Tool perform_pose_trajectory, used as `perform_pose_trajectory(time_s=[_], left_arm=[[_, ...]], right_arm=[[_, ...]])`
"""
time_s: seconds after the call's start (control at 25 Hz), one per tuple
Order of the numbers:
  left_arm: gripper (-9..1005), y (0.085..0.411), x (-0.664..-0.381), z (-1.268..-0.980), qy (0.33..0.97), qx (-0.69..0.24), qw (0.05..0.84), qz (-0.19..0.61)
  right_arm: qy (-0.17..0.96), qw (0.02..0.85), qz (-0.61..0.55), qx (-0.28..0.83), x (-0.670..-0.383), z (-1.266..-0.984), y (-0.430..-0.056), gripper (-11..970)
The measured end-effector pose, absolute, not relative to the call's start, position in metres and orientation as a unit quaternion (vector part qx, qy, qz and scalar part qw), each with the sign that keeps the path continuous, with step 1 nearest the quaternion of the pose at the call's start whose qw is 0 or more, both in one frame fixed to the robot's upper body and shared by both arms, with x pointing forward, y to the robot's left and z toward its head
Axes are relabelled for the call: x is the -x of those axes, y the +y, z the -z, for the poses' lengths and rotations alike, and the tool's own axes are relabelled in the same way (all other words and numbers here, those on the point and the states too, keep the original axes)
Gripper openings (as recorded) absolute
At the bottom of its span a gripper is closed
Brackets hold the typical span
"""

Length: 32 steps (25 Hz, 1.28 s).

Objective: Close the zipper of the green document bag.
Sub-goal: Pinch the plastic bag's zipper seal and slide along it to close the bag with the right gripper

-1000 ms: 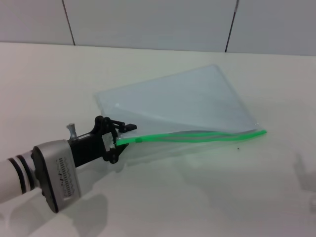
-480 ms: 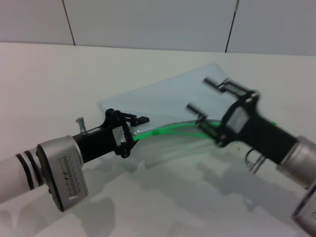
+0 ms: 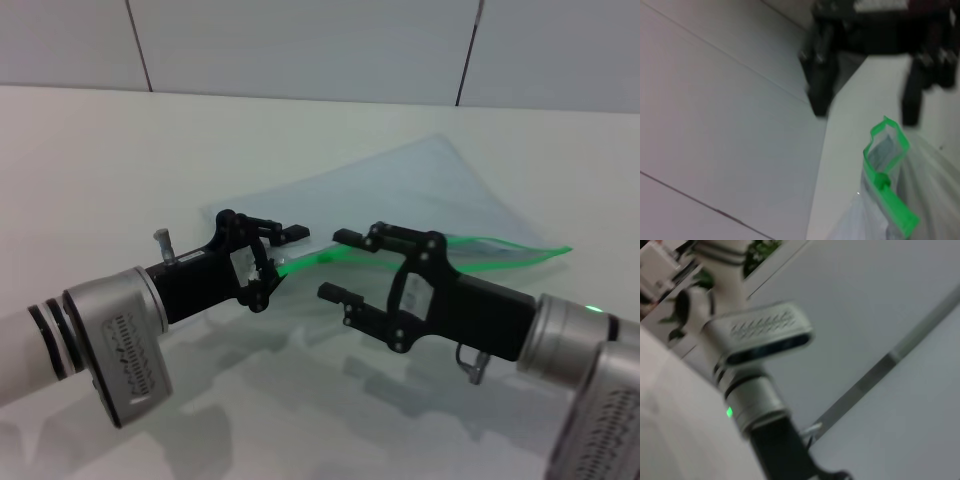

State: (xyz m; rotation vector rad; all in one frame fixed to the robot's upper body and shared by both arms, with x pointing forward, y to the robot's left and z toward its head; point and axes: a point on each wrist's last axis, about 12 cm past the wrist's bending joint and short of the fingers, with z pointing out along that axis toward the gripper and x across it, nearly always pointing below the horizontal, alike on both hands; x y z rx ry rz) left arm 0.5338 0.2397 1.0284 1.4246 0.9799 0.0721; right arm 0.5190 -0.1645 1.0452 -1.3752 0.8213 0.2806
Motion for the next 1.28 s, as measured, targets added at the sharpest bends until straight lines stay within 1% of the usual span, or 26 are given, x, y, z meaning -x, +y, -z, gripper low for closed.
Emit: perform_pose_trajectory(time_s=[0.28,0.68,0.84,1.28], left_arm=[[54,0.239,-0.532,-1.031,0.423,-0.622,0.658,-0.026],[54,0.237,-0.53,-1.03,0.42,-0.624,0.659,-0.022],[55,0.237,-0.528,-1.029,0.418,-0.626,0.658,-0.025],[55,0.237,-0.527,-1.028,0.418,-0.626,0.658,-0.025]], right_arm=[[0.358,0.673,-0.091,0.641,-0.526,-1.042,-0.151,537],[0.362,0.674,-0.051,0.642,-0.529,-1.04,-0.149,527],[0.362,0.671,-0.05,0.645,-0.529,-1.039,-0.15,335],[0.355,0.669,-0.048,0.651,-0.526,-1.037,-0.149,217]])
